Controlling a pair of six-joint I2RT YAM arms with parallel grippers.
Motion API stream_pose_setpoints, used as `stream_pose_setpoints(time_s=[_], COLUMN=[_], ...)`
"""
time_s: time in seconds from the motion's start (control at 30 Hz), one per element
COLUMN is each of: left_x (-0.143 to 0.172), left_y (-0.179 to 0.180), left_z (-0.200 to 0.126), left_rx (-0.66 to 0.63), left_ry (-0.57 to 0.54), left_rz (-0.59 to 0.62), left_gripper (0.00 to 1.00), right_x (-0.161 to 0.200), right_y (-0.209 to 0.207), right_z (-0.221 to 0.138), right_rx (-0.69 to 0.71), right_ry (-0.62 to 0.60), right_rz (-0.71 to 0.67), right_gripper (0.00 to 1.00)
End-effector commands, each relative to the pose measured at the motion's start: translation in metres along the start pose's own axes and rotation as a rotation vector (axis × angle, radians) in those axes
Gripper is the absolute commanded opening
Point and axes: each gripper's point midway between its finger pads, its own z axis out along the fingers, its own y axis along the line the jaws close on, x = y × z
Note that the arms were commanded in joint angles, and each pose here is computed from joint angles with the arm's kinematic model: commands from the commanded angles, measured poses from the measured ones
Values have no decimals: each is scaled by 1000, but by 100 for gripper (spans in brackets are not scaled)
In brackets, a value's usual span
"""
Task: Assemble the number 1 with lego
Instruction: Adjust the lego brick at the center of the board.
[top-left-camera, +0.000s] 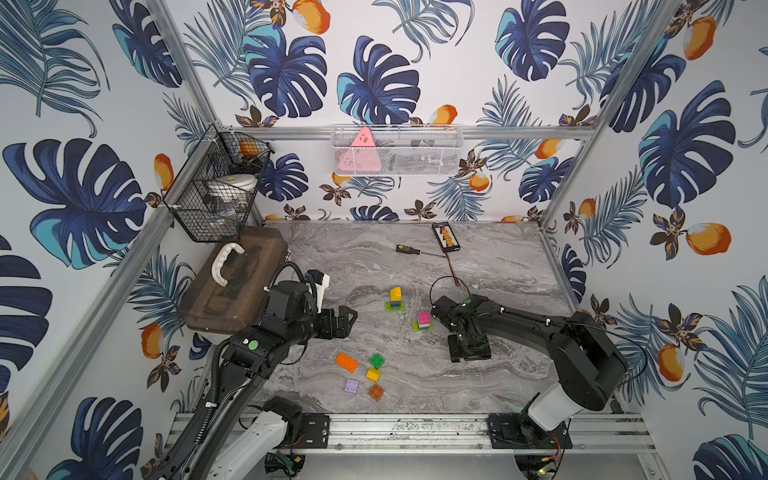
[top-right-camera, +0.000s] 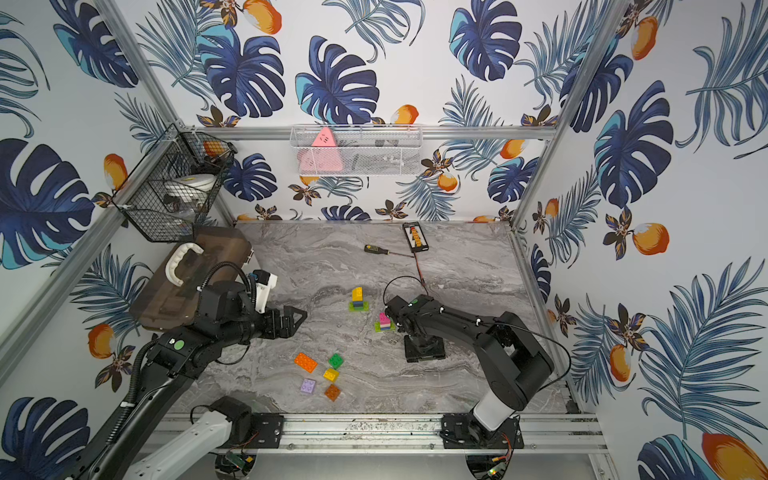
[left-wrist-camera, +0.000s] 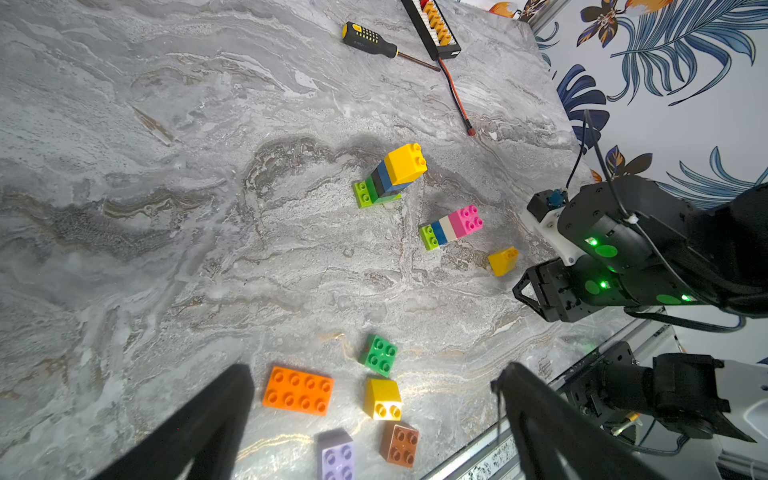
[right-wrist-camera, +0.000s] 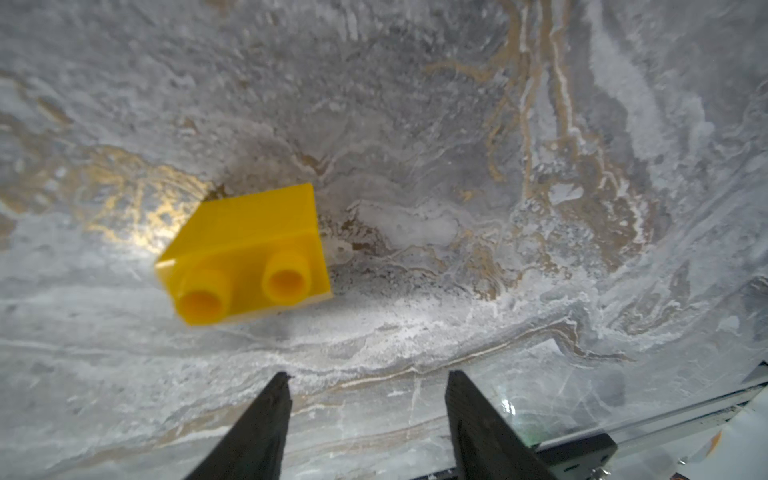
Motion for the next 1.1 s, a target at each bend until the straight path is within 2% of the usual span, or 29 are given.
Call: stream_pose_setpoints(time_s=[0.0,0.33,0.6,0.63,0.83,1.07], left_x=[-5,-5,-5,-4,-5,-5], left_y=[-2,0,0,0,0,0], left_z=[-2,-2,-1,0,-1,-1], left_rx=[7,-4,-5,-7,-5,-8], left_ry=[-23,-21,-18,-14,-19,-20], left_rz=[9,5,4,4,3,3], left_gripper=[99,99,99,99,99,99], right_x=[-13,-58,-89,-99,-90,-67], right_y=[9,5,-6,-4,19,0], right_z=[4,2,4,-5,-23,-15], right_rx=[-15,77,23,-2,-174,-101], right_ry=[-45,-137,-129,-149,-140,-71], right_rz=[48,59,98,103,-3,84], right_gripper=[63,64,64,64,63,64])
